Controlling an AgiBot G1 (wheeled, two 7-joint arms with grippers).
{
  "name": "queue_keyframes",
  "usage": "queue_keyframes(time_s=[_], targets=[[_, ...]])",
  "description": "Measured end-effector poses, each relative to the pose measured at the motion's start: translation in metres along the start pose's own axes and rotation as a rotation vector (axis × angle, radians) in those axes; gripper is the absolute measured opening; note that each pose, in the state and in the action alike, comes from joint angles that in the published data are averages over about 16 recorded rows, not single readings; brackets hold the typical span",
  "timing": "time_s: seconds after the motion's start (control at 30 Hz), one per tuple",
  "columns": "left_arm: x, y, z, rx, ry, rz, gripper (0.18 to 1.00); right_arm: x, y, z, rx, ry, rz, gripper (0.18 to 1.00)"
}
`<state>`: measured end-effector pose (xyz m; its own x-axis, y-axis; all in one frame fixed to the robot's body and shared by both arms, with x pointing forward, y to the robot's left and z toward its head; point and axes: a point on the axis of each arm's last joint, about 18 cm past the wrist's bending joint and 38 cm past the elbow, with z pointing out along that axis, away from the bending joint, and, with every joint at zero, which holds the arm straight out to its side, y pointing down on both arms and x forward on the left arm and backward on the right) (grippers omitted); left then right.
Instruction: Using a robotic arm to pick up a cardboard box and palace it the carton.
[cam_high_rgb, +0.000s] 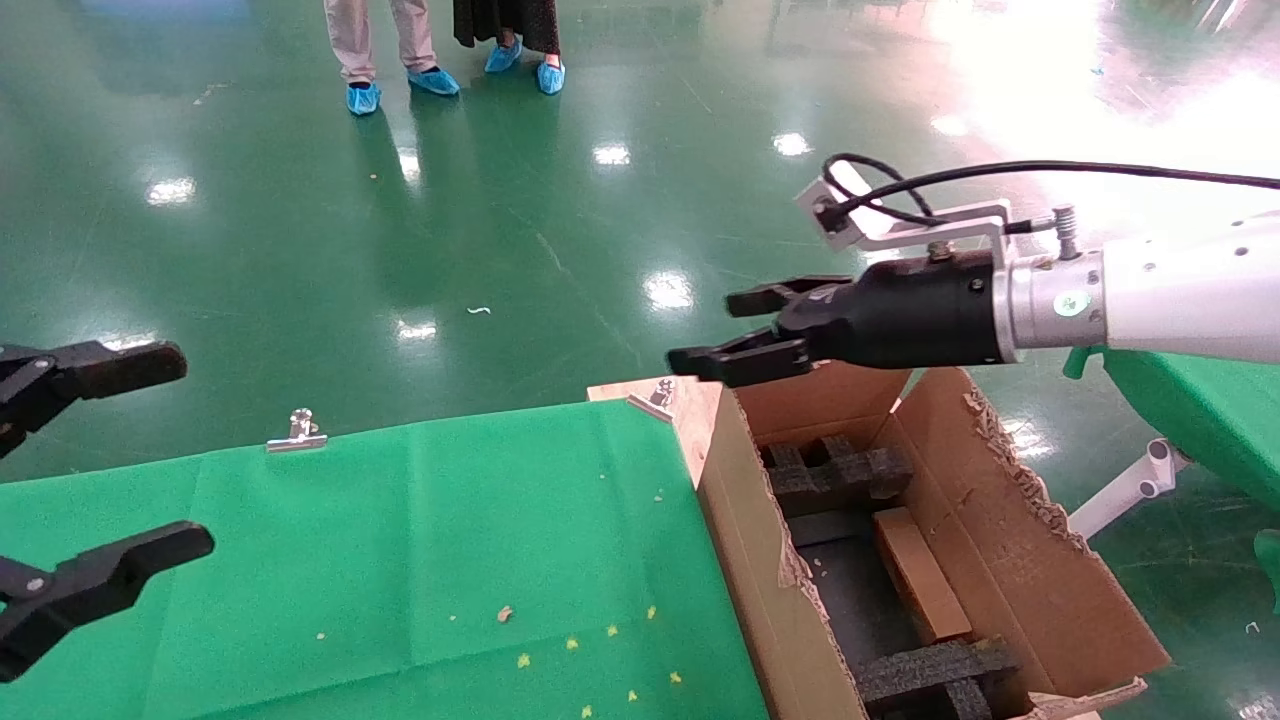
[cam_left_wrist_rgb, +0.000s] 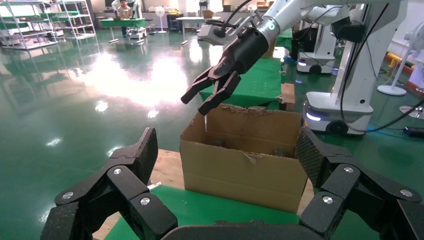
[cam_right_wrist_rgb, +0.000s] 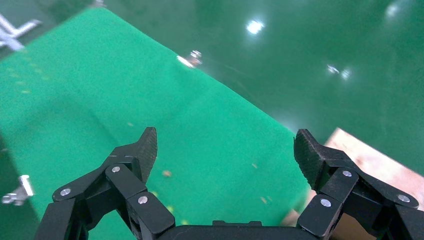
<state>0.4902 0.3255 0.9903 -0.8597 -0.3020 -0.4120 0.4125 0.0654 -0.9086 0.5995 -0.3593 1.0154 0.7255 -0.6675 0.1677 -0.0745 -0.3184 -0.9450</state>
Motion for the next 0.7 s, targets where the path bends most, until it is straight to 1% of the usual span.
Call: queue_keyframes(time_s=[0.33, 0.7], targets=[[0.000, 0.000, 0.000, 0.000, 0.000, 0.000, 1.000, -0.038, -0.005, 0.015, 0.083, -0.166, -0.057, 1.001], [0.000, 0.000, 0.000, 0.000, 0.000, 0.000, 1.000, -0.074, -0.007, 0.015, 0.185, -0.310, -0.133, 1.001]])
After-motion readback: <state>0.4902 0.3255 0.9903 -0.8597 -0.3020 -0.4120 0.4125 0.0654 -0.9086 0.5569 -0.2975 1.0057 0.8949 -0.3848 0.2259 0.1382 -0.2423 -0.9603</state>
